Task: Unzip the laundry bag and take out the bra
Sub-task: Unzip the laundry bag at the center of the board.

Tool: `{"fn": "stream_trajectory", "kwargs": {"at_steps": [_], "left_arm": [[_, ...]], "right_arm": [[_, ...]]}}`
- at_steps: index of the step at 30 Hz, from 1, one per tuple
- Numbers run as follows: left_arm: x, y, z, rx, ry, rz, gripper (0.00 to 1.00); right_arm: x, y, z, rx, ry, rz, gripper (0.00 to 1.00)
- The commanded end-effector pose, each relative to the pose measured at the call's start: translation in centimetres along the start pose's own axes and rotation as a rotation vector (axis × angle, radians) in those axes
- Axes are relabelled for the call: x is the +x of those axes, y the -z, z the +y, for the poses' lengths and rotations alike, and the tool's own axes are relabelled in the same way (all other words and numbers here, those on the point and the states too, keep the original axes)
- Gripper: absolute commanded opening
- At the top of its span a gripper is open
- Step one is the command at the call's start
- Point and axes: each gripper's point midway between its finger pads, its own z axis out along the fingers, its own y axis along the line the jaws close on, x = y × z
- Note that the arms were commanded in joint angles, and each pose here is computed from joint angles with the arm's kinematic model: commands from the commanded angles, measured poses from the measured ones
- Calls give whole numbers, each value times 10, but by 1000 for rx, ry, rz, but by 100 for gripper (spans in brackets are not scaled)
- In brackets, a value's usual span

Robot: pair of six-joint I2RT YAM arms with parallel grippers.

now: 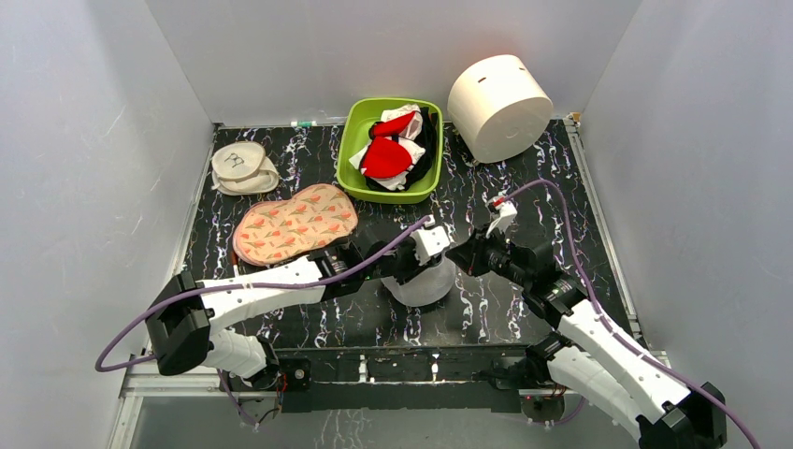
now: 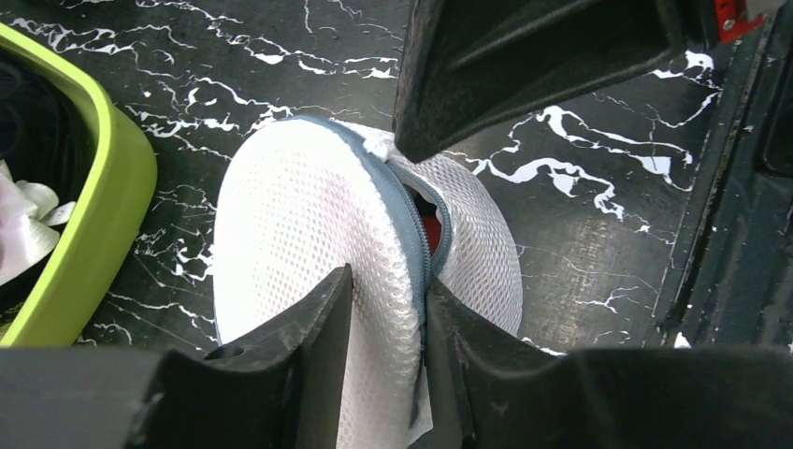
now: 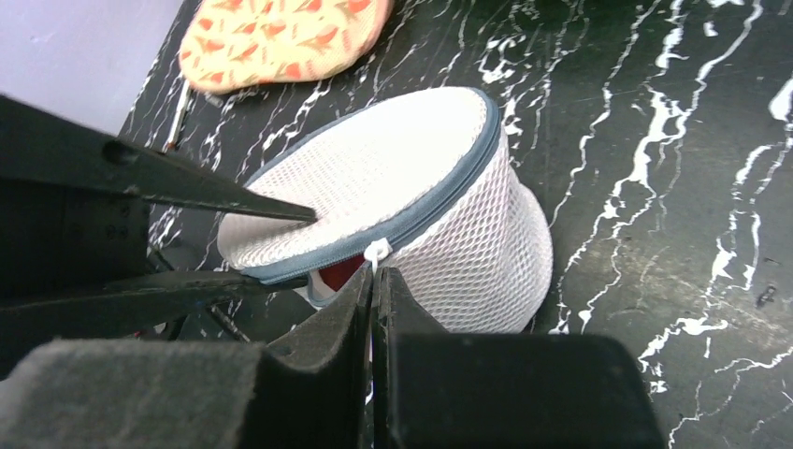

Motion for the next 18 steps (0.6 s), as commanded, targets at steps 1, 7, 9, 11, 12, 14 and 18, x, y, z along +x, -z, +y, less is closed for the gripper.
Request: {"fn": "stream_trajectory", "kwargs": {"at_steps": [1, 7, 9, 11, 12, 14, 18], "left_arm": [[-22, 10, 13, -51, -23, -56, 29], [-27, 19, 14, -61, -36, -81, 10], [-27, 21, 15, -65, -46, -92, 3], [-32, 24, 16, -67, -50, -101, 0], [-34, 25, 15, -65, -47, -103, 0], [-34, 27, 15, -67, -46, -109, 0], [-34, 31, 18, -85, -67, -117, 0]], "right_arm": [[-27, -1, -8, 79, -17, -102, 0], [-35, -8, -24, 169, -26, -128, 0], [-39, -8, -29, 199, -31, -149, 0], [-41, -8, -36, 237, -39, -165, 0], [-42, -7, -43, 273, -52, -170, 0], [-39, -6, -55, 345, -76, -166, 0], [-39, -6, -66, 404, -101, -174, 0]]}}
